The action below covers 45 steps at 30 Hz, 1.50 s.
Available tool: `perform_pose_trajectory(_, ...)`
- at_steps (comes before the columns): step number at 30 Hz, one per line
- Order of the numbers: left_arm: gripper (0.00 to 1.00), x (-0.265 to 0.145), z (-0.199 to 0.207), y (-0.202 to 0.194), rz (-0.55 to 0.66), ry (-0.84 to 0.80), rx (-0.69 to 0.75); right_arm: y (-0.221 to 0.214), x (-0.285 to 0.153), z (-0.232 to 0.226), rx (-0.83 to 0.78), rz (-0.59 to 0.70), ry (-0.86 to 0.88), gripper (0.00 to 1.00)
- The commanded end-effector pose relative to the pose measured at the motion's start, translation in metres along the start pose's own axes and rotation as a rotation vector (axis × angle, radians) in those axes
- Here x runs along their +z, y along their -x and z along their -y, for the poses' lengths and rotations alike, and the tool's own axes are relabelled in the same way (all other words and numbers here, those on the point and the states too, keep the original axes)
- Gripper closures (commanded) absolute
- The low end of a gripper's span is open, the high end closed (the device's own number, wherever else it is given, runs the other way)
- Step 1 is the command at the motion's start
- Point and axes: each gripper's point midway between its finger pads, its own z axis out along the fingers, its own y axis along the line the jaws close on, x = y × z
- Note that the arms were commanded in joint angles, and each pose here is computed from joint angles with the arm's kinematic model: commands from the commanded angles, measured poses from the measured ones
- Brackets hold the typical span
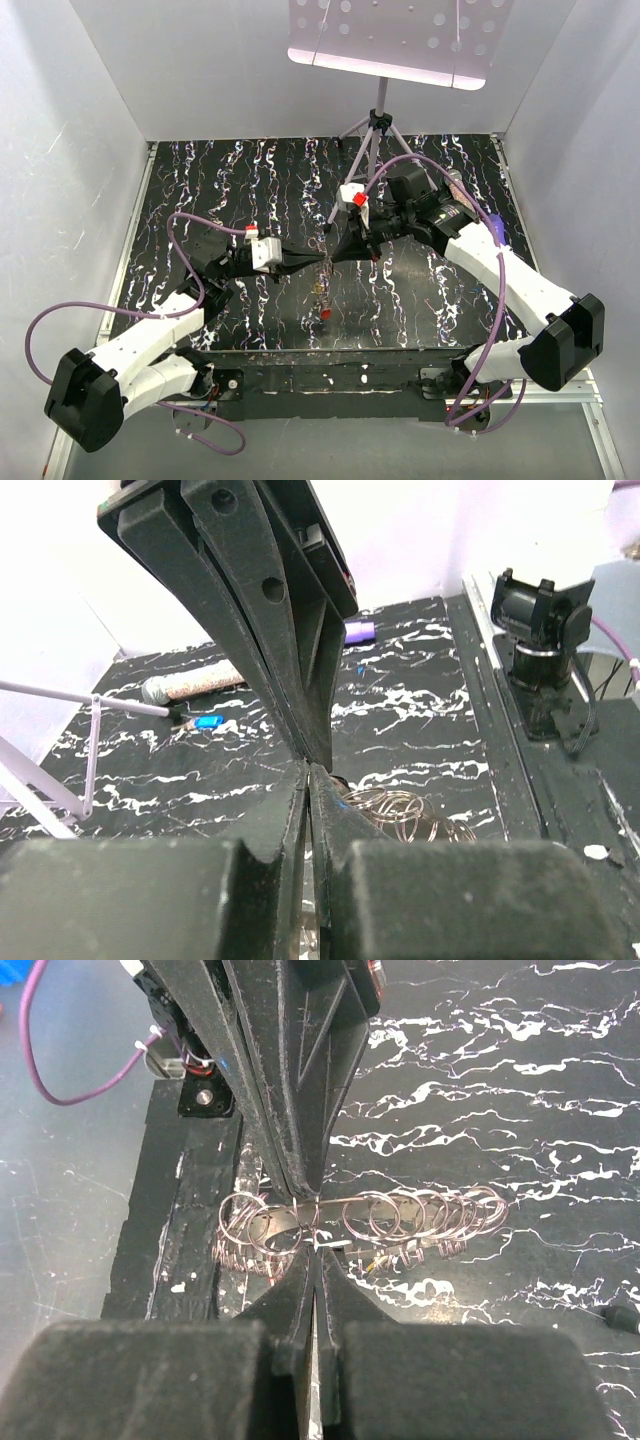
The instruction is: Put the keys on the keyring
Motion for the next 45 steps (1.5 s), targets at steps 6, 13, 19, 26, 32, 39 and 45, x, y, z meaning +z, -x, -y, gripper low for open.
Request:
perform_pose_trajectory(6,1.0,0.003,-0.013,0.03,0.117,0.048,0.02,0.019,-0.007,-0.002,0.047,0.073,0.04,0.84)
perform_pose_trajectory(13,1.0,0.004,-0.016,0.033,0.151,0.055,-0.04,0.03,-0.013,-0.002,0.013,0.081,0.024,0.58)
perform_pose_trajectory(19,1.0,0.0,-0.014,0.04,0.199,0.074,-0.083,0.046,-0.028,-0.004,-0.044,0.09,0.01,0.48)
perform_pose_trajectory(26,1.0,-0.001,-0.009,0.052,0.26,0.054,-0.124,0.06,-0.038,-0.019,-0.175,0.118,0.07,0.43)
perform_pose_trajectory(32,1.0,0.0,-0.008,0.054,0.277,0.042,-0.133,0.063,-0.032,-0.021,-0.156,0.147,0.113,0.43)
perform_pose_trajectory(39,1.0,0.002,-0.008,0.055,0.294,0.028,-0.145,0.065,-0.023,-0.021,-0.147,0.146,0.142,0.44)
perform_pose_trajectory(45,1.0,0.002,-0.007,0.055,0.295,0.022,-0.145,0.067,-0.017,-0.019,-0.14,0.149,0.156,0.47)
